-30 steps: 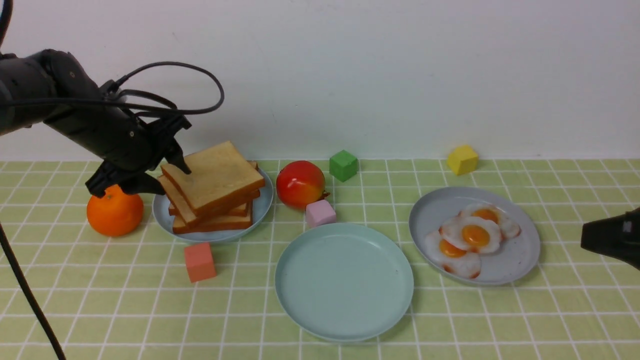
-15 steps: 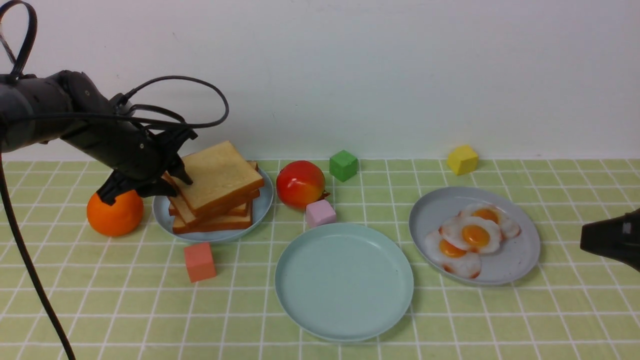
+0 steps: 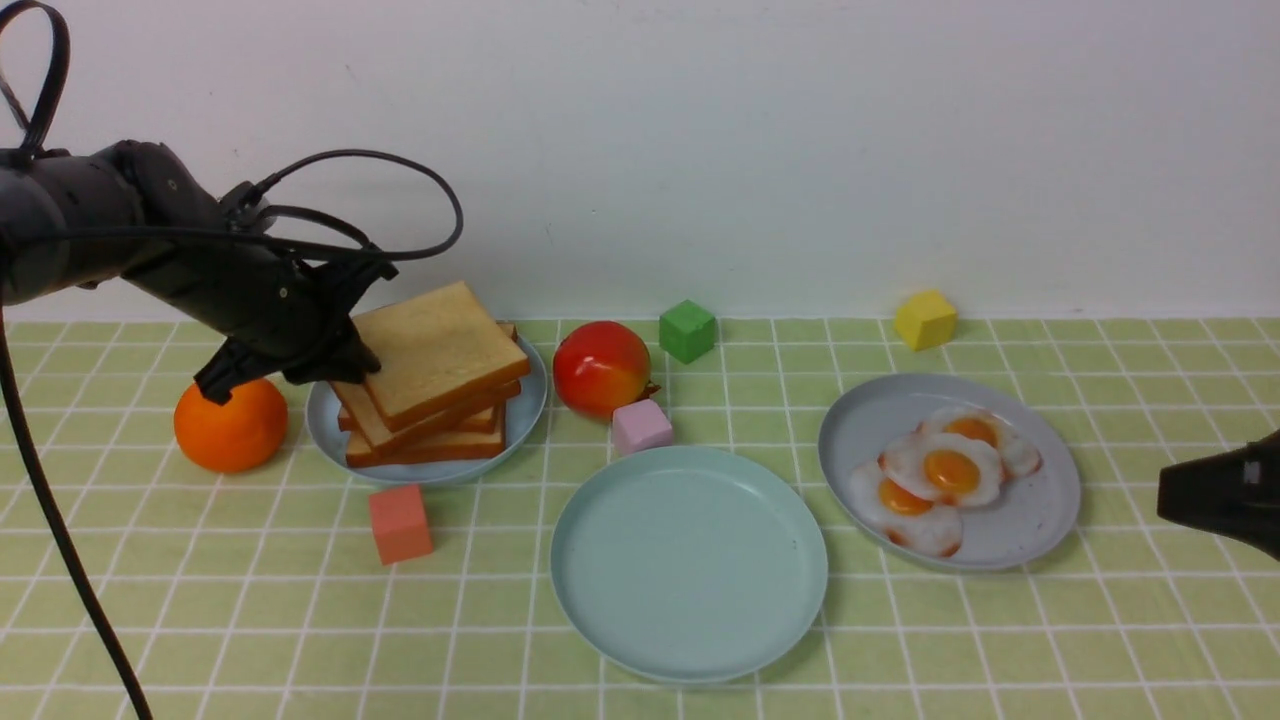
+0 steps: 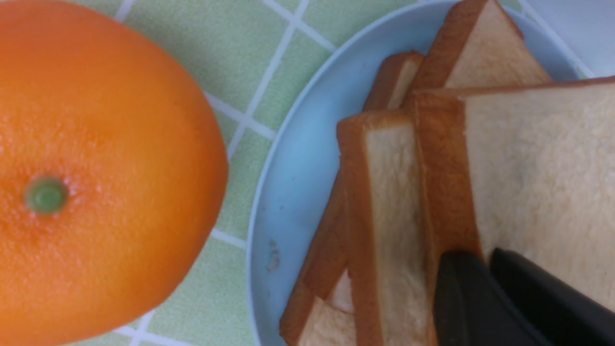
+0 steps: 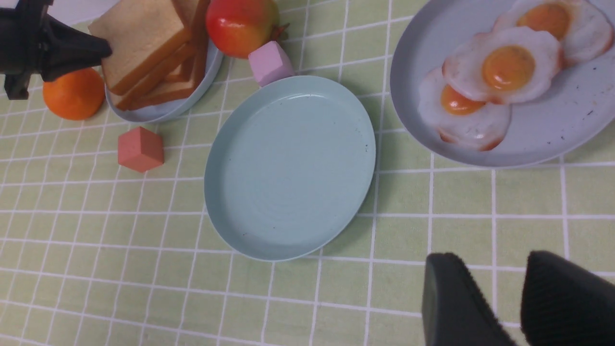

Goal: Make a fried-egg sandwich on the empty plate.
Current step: Use the left arm to grab a slice of bread, then use the left arm to put a slice of bread into the empty plate in the middle, then use the right arm to grab a fried egg

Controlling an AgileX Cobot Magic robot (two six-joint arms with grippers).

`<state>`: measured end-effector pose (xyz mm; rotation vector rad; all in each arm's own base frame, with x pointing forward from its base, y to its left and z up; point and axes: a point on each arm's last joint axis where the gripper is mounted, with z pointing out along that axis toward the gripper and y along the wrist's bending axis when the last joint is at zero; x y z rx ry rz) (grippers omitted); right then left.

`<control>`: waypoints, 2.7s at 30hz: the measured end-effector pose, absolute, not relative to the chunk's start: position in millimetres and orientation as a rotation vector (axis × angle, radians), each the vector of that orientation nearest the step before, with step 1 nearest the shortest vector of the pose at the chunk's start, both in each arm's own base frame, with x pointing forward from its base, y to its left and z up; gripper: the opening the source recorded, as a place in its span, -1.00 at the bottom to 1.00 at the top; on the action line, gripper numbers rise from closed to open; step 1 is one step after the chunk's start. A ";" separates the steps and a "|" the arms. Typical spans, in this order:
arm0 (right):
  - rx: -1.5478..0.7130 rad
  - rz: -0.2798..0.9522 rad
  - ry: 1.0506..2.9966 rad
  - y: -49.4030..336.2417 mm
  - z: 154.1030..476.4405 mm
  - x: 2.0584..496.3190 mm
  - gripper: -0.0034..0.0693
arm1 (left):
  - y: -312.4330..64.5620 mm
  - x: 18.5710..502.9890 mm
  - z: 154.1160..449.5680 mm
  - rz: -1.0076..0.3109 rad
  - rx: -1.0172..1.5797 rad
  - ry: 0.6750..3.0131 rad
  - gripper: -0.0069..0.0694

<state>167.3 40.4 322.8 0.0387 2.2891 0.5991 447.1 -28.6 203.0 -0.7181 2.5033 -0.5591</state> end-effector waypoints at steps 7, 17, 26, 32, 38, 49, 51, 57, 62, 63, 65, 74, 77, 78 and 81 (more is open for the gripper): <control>0.039 0.599 2.288 40.4 322.8 167.4 -0.24 | -33.4 435.5 241.5 -0.578 -0.461 2.482 -0.83; 0.042 0.596 2.282 40.2 323.2 167.9 -0.24 | -77.6 396.5 258.9 -1.008 0.011 2.516 -0.83; 0.064 0.573 2.230 38.0 326.3 171.7 -0.24 | -130.9 374.4 190.7 -1.109 -0.015 2.644 -0.80; 0.065 0.558 2.218 37.0 326.9 172.6 -0.23 | -153.3 372.8 164.4 -1.065 -0.041 2.705 -0.55; 0.064 0.534 2.206 35.5 327.0 174.6 -0.14 | -150.2 369.0 161.5 -0.988 -0.004 2.768 0.18; 0.399 0.570 2.276 30.5 287.0 231.1 -0.07 | -111.9 360.9 255.3 -1.059 0.118 2.651 0.59; 0.483 0.595 2.281 30.4 276.9 242.0 -0.03 | -116.7 346.6 283.2 -1.098 0.236 2.571 0.47; 0.670 0.659 2.345 21.9 246.5 276.3 0.17 | -163.2 293.1 330.0 -1.106 0.622 2.395 -0.25; 0.784 0.740 2.346 2.7 229.8 303.0 0.28 | -194.7 266.4 315.9 -0.968 0.763 2.408 -0.80; 0.814 0.771 2.339 -2.8 223.8 309.5 0.29 | -198.5 265.0 310.6 -0.924 0.760 2.415 -0.85; 0.861 0.832 2.318 -9.5 211.9 320.6 0.30 | -200.0 266.5 306.0 -0.882 0.710 2.424 -0.85; 0.863 1.022 2.265 -6.3 165.7 345.9 0.30 | -199.8 270.8 306.4 -0.865 0.630 2.411 -0.85; 0.870 1.040 2.255 -6.3 155.2 350.0 0.30 | -199.7 270.7 306.2 -0.863 0.632 2.412 -0.85; 0.880 1.042 2.262 -6.5 148.6 351.3 0.30 | -199.5 270.3 305.9 -0.862 0.637 2.417 -0.85; 0.885 1.039 2.275 -6.6 143.2 351.7 0.30 | -199.0 269.8 305.0 -0.854 0.647 2.424 -0.85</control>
